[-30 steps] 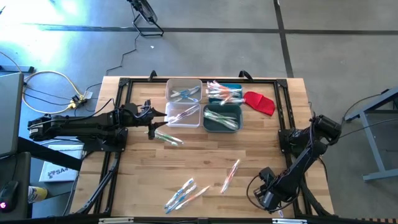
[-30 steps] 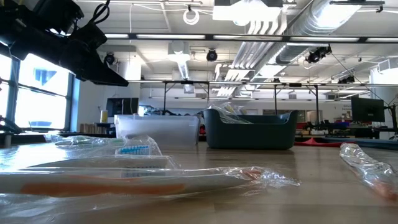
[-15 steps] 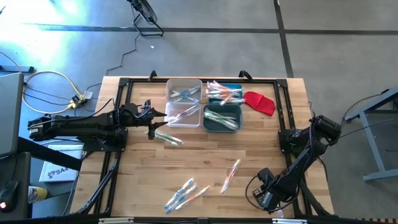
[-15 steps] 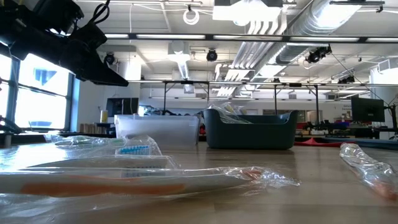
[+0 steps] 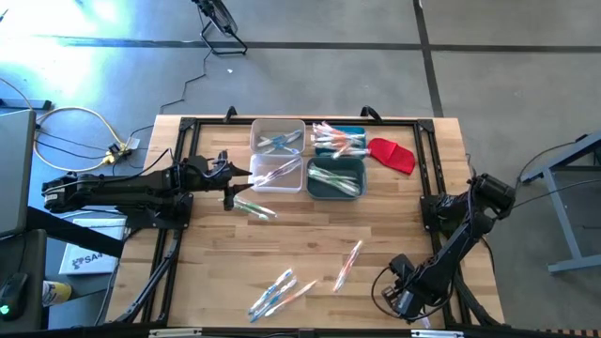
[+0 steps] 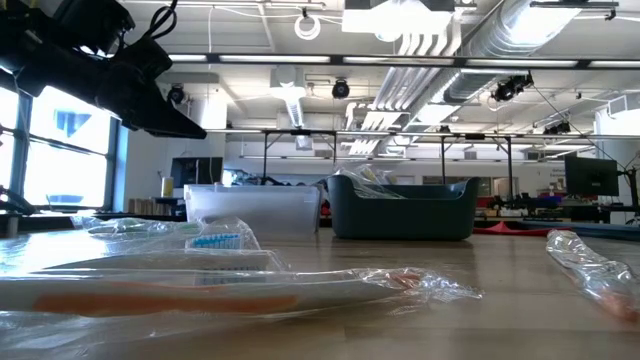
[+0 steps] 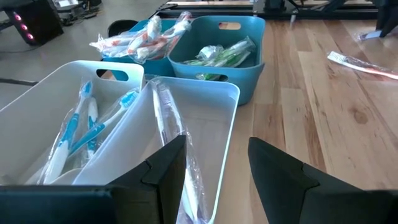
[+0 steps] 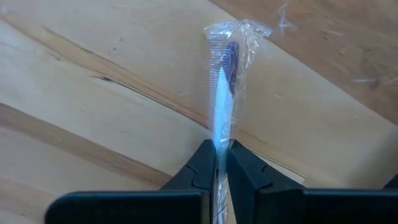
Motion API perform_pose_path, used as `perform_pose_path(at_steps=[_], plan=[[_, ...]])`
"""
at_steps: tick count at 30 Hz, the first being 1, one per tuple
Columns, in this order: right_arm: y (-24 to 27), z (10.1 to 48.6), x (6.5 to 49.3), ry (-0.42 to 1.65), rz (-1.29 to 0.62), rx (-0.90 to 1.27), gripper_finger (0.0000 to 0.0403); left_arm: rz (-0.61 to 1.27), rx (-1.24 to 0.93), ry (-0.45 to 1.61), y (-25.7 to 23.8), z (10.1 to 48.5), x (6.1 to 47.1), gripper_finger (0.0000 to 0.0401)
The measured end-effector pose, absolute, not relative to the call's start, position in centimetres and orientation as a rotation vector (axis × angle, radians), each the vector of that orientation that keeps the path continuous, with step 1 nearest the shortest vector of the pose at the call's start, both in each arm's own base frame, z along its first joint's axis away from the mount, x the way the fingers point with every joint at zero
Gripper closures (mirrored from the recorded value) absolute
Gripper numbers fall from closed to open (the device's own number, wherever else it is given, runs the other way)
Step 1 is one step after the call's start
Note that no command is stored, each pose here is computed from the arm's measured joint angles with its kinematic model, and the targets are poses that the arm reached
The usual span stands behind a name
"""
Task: Pick & Place Toothbrushes
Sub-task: Put the purple toothbrush into the transparent bin
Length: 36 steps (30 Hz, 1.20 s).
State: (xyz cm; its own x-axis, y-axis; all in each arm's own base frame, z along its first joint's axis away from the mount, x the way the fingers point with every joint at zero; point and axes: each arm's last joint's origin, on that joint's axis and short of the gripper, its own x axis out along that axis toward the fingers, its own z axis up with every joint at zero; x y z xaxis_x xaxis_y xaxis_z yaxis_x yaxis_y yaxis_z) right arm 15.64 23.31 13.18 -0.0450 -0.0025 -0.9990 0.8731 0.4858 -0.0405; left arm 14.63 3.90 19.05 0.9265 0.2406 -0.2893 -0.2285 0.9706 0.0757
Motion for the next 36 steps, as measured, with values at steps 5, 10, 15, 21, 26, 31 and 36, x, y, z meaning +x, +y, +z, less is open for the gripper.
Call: perform_pose_path(at_steps=[5,10,15,21,26,31,36], plan=[[23.3,13.2,15.6,1.446,-0.85,0.807,0.0388,0.241,0.037,0.301,3.9,19.0,14.6,0.023],[23.1,13.6,15.6,1.437,-0.819,0.784,0.0388,0.241,0.036,0.301,3.9,19.0,14.6,0.023],[22.4,14.6,15.7,1.309,-0.791,0.75,0.0388,0.242,0.036,0.301,3.9,19.0,14.6,0.023],[20.7,16.7,15.7,1.227,-0.782,0.687,0.0388,0.245,0.036,0.302,3.9,19.0,14.6,0.023],[18.7,18.7,15.8,1.179,-0.776,0.625,0.0388,0.244,0.036,0.301,3.9,19.0,14.6,0.023],[17.1,20.6,15.9,1.076,-0.735,0.576,0.0388,0.244,0.036,0.301,3.9,19.0,14.6,0.023],[15.6,22.5,16.4,0.902,-0.672,0.489,0.0388,0.244,0.036,0.301,3.9,19.0,14.6,0.023]])
